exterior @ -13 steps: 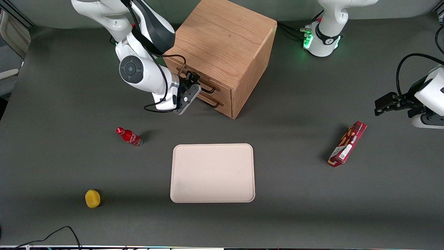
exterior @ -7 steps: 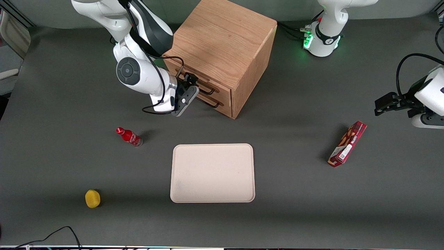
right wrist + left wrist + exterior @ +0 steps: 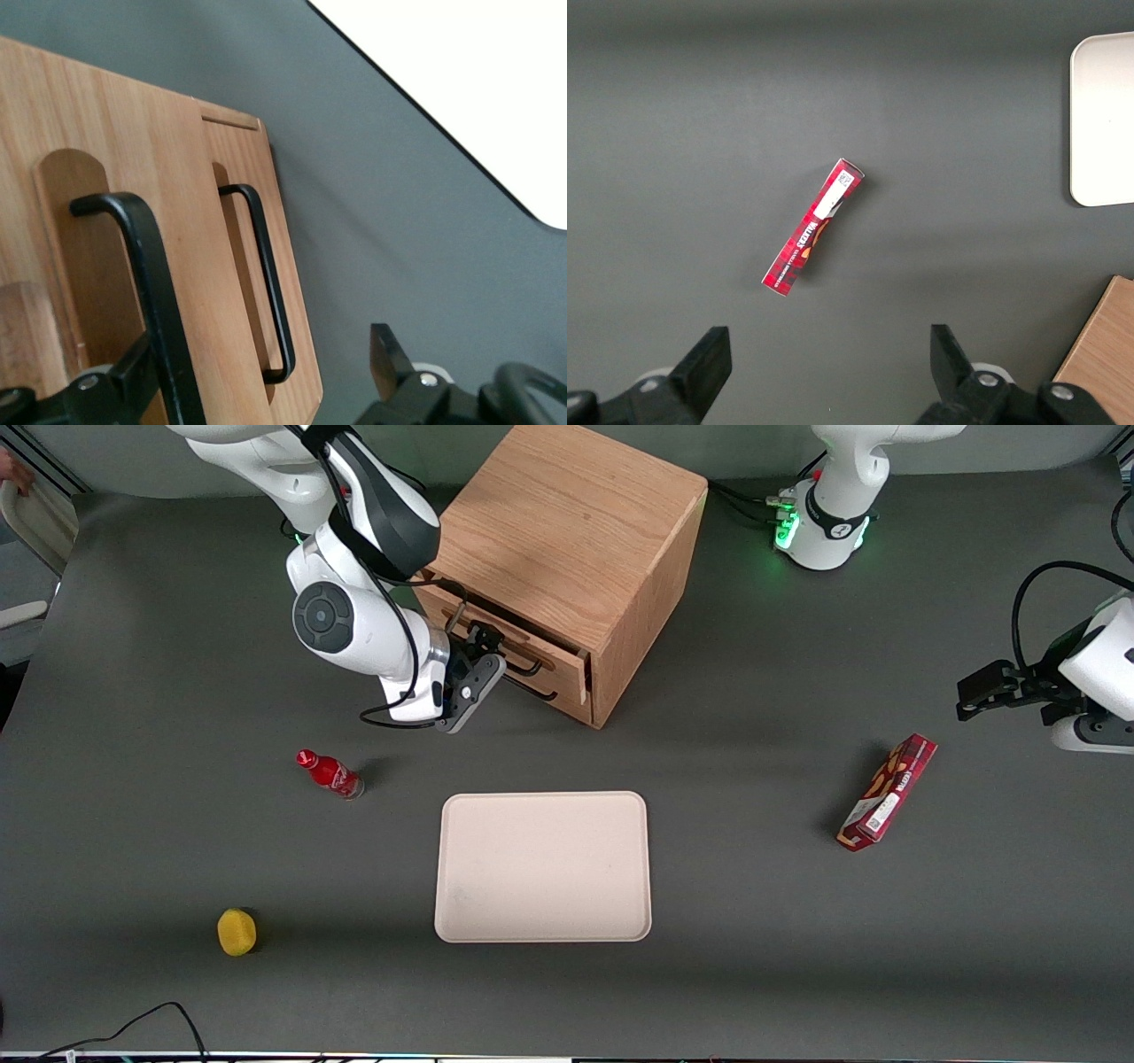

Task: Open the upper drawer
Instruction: 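Pull the handle outward with the right gripper to slide the drawer open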

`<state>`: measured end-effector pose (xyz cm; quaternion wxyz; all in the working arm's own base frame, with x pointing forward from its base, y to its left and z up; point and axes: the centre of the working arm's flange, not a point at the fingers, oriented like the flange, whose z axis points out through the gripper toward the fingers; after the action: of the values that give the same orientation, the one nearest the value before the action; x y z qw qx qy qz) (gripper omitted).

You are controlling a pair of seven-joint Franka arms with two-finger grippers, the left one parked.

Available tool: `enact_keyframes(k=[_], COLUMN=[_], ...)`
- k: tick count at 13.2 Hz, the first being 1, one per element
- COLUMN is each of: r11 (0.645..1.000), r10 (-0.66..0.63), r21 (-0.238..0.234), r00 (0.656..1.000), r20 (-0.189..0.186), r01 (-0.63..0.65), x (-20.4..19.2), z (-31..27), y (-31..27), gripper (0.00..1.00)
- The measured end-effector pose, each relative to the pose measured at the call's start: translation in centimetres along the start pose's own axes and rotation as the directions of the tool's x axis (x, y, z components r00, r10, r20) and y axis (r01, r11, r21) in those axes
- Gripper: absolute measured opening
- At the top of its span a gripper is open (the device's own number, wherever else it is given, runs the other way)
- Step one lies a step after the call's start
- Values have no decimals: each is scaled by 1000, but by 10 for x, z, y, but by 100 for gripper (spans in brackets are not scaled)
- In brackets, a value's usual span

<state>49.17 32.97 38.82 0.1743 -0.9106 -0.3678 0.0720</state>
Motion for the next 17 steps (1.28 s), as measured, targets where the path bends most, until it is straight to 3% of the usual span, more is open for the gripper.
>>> enact_keyframes(k=[5,17], r11=[1000,999], r10=[13,7], r21=[-15,-45], r00=[1000,999], r20=[2,-36], r01=[-13,-9], x=[7,13], z=[1,-21], y=[28,79], gripper=[100,100])
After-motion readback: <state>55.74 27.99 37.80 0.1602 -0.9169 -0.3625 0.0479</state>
